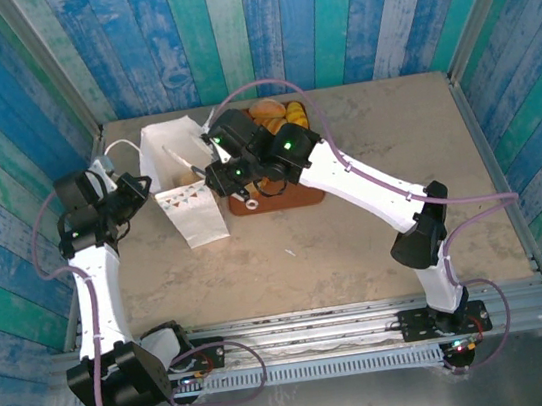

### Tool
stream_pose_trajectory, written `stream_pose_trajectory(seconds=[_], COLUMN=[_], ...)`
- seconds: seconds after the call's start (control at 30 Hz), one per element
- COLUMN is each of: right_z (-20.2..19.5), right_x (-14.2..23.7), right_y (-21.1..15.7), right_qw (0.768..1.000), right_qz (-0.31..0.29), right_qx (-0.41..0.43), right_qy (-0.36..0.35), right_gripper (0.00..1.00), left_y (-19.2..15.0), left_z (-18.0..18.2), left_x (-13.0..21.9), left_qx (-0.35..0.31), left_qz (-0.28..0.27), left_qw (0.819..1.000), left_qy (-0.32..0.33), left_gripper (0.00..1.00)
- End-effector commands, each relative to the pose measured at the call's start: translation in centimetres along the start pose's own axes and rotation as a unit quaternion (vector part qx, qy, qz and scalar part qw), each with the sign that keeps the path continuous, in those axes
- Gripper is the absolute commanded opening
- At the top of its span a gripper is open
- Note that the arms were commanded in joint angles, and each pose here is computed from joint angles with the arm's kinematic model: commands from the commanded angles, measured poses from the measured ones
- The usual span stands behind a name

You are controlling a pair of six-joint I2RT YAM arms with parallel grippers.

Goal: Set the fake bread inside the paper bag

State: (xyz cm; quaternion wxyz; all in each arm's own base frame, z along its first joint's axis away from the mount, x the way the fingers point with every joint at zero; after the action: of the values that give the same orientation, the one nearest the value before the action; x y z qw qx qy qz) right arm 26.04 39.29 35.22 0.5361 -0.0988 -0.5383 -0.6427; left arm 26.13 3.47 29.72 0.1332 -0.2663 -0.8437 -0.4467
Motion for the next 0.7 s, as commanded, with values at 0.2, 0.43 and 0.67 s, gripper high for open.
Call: stream_pose_trajectory(seconds=[0.2, 0.43, 0.67], right_z=[0.5, 1.9, 1.4], right_x=[3.7, 8.7, 14.8], right_y=[1.1, 1.8, 1.6], right_qw=[0.999, 0.991, 0.982], right_qz=[-0.033, -0.064, -0.123], right_qx=[-0.009, 0.007, 0.009], right_qy=[0.031, 0.115, 0.14], right_gripper=[0.52, 0.52, 0.53], left_y=[0.2, 0.5, 1.2], left_z=[-0.3, -0.9, -1.7], left_x=[0.6, 1.2, 2.4], left_qx=[-0.009, -0.015, -0.036], left_qz=[-0.005, -0.007, -0.015], left_qw=[1.0, 1.0, 0.999], left_qy=[0.005, -0.003, 0.011], left_gripper=[0.13, 0.24, 0.47])
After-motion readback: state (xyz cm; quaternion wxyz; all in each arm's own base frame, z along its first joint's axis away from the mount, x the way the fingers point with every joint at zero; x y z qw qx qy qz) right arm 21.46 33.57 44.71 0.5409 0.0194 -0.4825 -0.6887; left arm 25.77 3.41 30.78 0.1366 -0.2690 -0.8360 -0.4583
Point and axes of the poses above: each hand's point on the last joint's axis, 136 mm out from that joint toward the fingers, its own x axis back along the fingers, its own z axis along the line the jaws close on, y = z × x, the point moved 9 cm from there along x, back along the fingers, and after that the axes turned 10 degrees about -x, right-handed, at the moved point
